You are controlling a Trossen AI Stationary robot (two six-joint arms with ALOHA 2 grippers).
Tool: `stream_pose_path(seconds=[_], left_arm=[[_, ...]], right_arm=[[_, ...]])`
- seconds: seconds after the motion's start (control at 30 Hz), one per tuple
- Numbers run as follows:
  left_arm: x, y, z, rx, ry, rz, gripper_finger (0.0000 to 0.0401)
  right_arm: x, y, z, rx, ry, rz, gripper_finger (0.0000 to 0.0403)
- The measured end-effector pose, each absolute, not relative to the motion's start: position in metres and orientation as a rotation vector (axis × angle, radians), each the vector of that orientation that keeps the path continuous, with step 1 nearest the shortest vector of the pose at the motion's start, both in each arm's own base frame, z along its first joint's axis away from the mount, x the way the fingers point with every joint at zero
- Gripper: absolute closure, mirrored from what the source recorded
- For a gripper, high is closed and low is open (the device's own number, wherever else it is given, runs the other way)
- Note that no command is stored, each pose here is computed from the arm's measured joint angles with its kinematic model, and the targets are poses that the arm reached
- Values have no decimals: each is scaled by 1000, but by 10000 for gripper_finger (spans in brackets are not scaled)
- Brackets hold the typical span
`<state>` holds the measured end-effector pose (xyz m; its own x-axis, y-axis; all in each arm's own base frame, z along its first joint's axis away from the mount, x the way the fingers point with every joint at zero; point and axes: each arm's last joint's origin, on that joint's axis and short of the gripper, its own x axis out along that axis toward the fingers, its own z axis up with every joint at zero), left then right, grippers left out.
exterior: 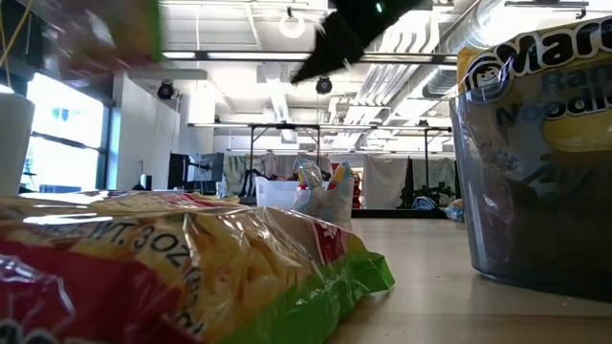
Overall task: Sort Maruchan noodles
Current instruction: Put the green noodle pack into the gray bin
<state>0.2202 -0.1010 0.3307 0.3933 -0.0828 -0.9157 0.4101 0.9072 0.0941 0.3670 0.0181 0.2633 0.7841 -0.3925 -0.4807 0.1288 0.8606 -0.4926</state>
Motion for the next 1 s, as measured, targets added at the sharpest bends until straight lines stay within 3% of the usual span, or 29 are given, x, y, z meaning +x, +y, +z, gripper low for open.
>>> stream_pose_path(seconds=[0.17, 0.43, 0.7, 1.0], left_arm=[[201, -140, 329, 398, 1115, -496, 315], [193, -185, 310, 422, 1159, -572, 315], [200, -222, 278, 485, 1209, -648, 315], [194, -230, 251, 529, 1220, -657, 315]], right_arm=[[360, 22, 238, -395, 601, -318, 395], [355, 34, 226, -353, 529, -315, 376], [355, 41, 228, -340, 508, -302, 399], [354, 50, 228, -347, 503, -276, 402]])
